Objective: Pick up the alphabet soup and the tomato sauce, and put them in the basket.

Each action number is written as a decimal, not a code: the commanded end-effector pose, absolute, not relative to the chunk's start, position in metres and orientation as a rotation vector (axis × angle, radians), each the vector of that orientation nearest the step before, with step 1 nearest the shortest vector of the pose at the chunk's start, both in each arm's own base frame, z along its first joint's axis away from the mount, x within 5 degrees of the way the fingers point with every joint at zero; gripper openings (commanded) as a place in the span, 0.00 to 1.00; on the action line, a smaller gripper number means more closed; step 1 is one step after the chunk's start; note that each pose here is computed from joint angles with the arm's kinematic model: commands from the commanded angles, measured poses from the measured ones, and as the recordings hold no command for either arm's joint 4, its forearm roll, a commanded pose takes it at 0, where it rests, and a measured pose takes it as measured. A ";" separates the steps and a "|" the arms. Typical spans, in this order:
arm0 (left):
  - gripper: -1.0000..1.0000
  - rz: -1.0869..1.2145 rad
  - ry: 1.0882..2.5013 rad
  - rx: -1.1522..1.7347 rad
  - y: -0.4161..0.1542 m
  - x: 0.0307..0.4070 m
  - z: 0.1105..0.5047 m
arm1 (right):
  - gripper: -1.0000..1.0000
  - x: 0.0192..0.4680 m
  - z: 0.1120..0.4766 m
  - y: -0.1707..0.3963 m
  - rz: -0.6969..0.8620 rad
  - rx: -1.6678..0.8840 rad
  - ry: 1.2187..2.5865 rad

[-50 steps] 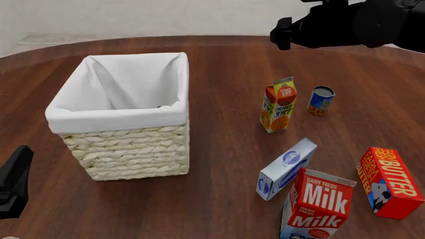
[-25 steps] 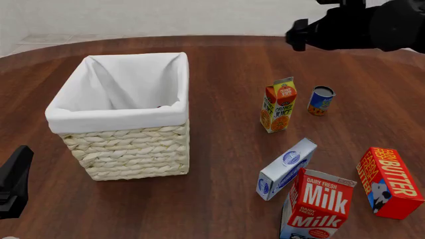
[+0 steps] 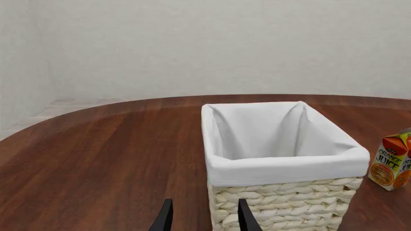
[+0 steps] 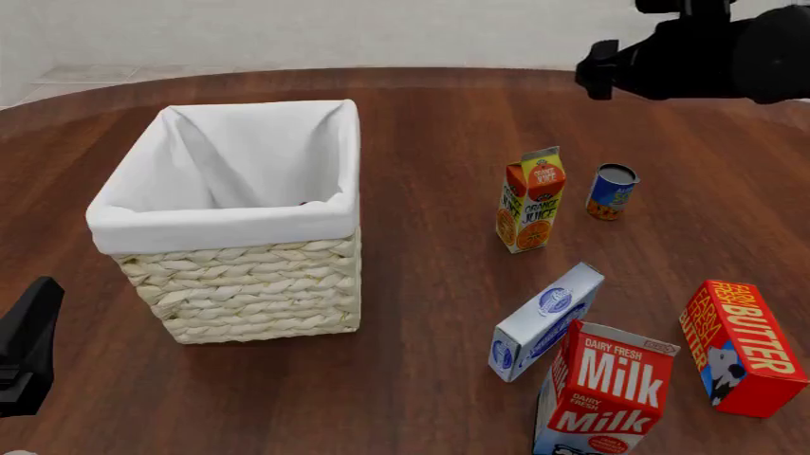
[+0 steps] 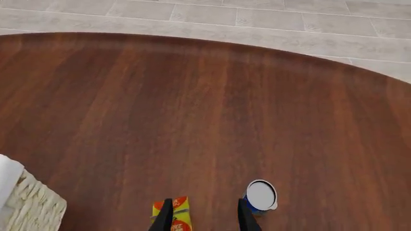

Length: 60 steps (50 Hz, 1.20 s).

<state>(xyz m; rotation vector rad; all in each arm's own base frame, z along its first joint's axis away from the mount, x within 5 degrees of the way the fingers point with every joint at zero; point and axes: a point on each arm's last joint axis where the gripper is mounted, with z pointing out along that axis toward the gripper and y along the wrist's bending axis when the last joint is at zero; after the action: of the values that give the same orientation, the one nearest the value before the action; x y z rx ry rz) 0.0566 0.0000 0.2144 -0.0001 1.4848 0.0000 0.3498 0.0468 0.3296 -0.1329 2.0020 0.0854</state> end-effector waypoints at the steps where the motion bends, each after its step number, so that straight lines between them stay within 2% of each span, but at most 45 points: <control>1: 1.00 0.000 1.485 0.000 0.000 0.057 0.214 | 1.00 0.351 0.326 0.033 0.059 -0.096 2.005; 26: 1.00 0.000 1.485 0.000 0.000 0.057 0.214 | 1.00 0.345 0.324 0.005 0.004 -0.020 2.014; 60: 1.00 0.000 1.485 0.000 0.000 0.057 0.214 | 1.00 0.360 0.304 -0.028 -0.074 0.038 2.041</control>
<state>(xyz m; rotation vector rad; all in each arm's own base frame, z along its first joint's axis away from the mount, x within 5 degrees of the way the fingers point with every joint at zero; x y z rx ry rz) 0.0566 0.0000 0.2144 -0.0001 1.4848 0.0000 0.3562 -0.0203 0.3098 0.0257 2.0334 -0.0556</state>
